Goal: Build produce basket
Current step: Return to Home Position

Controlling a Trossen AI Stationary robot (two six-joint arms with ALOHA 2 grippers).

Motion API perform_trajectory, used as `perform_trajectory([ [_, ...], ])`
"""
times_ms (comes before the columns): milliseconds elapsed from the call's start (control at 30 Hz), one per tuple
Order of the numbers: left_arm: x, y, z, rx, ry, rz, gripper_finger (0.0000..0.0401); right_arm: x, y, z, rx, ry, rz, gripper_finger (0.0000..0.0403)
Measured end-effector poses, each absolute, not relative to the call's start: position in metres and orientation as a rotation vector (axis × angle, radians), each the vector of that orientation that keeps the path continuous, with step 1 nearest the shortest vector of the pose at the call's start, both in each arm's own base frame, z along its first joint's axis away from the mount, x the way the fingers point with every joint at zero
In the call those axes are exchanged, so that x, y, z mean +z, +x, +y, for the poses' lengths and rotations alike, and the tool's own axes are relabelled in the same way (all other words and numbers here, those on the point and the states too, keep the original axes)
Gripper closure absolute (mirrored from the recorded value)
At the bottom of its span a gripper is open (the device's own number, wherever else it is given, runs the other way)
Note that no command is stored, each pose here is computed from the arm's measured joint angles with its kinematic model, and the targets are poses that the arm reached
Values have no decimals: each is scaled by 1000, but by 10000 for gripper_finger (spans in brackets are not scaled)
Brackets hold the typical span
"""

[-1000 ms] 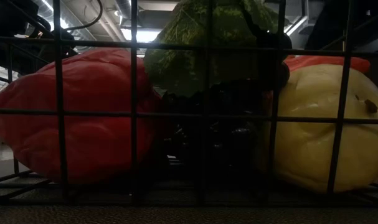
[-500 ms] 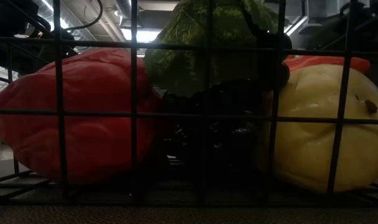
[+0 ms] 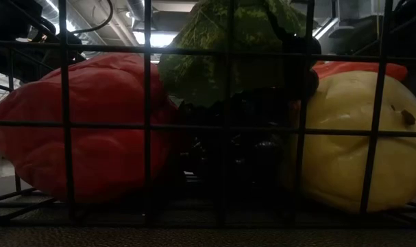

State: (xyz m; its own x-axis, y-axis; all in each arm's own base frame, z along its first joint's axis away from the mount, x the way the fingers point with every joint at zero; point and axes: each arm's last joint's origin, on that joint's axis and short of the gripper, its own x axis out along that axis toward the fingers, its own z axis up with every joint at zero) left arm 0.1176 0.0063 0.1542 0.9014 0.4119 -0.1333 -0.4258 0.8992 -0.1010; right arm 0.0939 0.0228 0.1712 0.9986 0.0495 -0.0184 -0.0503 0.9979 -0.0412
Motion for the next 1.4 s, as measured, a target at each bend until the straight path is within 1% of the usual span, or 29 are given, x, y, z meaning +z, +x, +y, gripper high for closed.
perform_trajectory([
  [67,154,118,6,435,-129,110,172,172,94,23,51,-48,-64,255],
  [133,154,118,6,434,-129,110,172,173,94,23,53,-68,-80,255],
  [300,154,118,6,435,-129,109,172,171,94,23,50,-61,-56,255],
  [467,154,118,6,434,-129,110,172,170,95,23,51,7,-40,255],
  [1400,154,118,6,434,-129,110,172,170,95,23,48,6,-41,255],
])
